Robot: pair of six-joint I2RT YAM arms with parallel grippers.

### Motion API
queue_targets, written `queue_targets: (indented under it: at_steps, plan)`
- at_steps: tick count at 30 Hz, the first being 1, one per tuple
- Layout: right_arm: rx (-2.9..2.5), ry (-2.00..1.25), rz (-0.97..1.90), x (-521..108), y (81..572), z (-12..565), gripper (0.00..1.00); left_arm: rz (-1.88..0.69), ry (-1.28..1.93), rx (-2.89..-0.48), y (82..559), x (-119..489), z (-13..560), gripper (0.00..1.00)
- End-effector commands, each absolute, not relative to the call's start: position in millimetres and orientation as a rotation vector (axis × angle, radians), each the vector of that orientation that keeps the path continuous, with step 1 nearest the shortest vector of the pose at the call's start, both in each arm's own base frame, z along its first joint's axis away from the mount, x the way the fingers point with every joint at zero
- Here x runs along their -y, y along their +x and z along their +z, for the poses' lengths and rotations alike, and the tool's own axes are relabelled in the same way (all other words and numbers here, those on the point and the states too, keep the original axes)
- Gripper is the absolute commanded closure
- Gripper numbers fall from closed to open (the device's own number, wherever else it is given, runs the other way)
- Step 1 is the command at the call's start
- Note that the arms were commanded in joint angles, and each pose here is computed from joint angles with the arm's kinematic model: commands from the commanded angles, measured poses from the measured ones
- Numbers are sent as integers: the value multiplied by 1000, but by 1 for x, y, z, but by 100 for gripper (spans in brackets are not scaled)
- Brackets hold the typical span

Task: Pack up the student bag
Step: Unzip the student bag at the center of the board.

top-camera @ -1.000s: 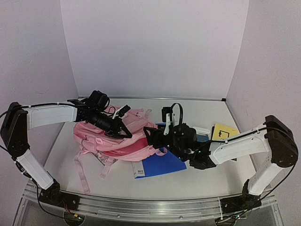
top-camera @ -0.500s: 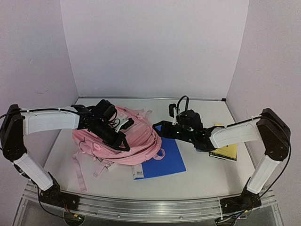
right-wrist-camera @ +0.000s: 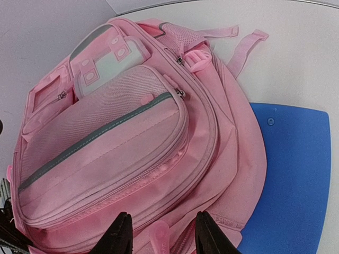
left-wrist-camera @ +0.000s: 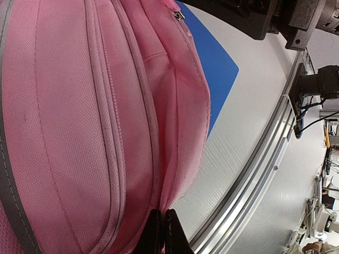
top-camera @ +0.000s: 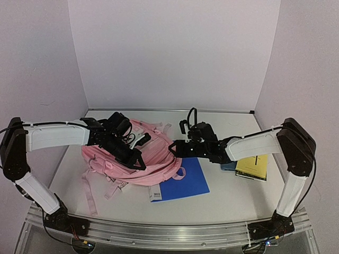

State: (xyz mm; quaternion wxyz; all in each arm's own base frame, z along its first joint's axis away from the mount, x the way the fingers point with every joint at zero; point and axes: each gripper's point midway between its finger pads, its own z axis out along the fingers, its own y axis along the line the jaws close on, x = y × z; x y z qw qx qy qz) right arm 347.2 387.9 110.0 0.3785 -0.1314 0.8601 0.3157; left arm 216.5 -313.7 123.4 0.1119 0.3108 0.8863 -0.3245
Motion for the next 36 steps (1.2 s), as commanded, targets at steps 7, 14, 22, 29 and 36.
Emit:
queue_targets:
  at_steps: [7, 14, 22, 29, 36]
  plan:
    - [-2195, -383, 737, -400, 355, 108, 73, -921, 918, -2599, 219, 312, 129, 100]
    - [-2191, -336, 744, -397, 355, 114, 98, -848, 875, -2589, 227, 306, 127, 100]
    - [-2163, -62, 564, -352, 372, 121, 100, -697, 764, -2581, 240, 287, 129, 100]
    - [-2125, 116, 507, -335, 384, 124, 100, -653, 729, -2572, 236, 274, 133, 100]
    - [-2112, 148, 506, -344, 405, 112, 100, -680, 723, -2582, 224, 267, 135, 100]
